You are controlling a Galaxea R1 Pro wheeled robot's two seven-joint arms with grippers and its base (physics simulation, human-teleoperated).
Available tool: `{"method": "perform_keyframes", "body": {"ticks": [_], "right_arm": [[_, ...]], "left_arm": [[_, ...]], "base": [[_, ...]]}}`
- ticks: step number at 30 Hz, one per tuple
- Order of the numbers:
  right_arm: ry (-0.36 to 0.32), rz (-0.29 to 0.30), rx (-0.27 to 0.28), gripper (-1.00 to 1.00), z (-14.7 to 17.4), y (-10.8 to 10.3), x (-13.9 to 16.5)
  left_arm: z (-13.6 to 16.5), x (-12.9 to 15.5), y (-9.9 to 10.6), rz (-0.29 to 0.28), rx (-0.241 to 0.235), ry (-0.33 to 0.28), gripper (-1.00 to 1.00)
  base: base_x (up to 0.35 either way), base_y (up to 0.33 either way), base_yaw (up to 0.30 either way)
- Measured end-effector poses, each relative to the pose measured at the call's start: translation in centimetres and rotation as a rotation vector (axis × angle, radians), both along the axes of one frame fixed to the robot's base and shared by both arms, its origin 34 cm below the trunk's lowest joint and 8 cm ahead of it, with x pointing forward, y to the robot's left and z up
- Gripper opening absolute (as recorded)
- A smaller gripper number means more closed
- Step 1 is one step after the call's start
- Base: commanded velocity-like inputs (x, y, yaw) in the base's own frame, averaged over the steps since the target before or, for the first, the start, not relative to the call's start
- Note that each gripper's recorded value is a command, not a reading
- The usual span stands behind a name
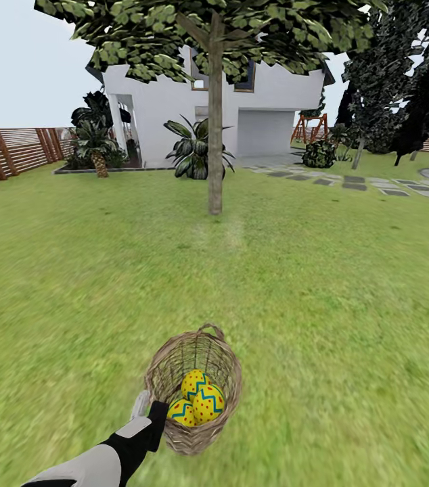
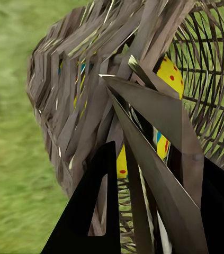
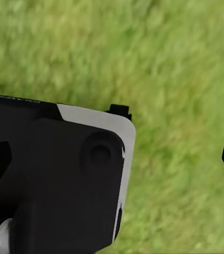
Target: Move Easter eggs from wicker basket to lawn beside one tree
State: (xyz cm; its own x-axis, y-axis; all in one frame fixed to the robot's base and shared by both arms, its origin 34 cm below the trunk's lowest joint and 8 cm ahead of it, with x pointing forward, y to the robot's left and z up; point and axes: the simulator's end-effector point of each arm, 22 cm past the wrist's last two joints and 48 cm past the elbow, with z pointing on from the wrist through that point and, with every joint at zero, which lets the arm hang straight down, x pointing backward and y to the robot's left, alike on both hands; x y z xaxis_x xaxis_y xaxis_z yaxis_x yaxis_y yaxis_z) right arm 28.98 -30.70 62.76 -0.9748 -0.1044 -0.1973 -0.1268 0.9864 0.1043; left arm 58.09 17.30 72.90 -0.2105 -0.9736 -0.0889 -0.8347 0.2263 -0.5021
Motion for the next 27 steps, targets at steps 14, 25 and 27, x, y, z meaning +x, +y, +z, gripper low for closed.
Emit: {"method": "perform_keyframes", "body": {"ticks": [14,25,27], "right_arm": [[0.013,0.001,0.007,1.00,-0.1,0.4,-0.5],[0.017,0.001,0.018,1.00,-0.2,1.3,-0.7],[0.017,0.001,0.018,1.00,-0.2,1.3,-0.7]], "left_arm": [[0.0,0.0,0.0,0.001,0.001,0.000,-1.00],[0.0,0.0,-0.1,0.000,0.000,0.000,-1.00],[0.0,0.0,-0.1,0.000,-0.001,0.000,-1.00]], "base": [[0.330,-0.090,0.000],[0.330,-0.090,0.116],[0.330,-0.090,0.001]]}}
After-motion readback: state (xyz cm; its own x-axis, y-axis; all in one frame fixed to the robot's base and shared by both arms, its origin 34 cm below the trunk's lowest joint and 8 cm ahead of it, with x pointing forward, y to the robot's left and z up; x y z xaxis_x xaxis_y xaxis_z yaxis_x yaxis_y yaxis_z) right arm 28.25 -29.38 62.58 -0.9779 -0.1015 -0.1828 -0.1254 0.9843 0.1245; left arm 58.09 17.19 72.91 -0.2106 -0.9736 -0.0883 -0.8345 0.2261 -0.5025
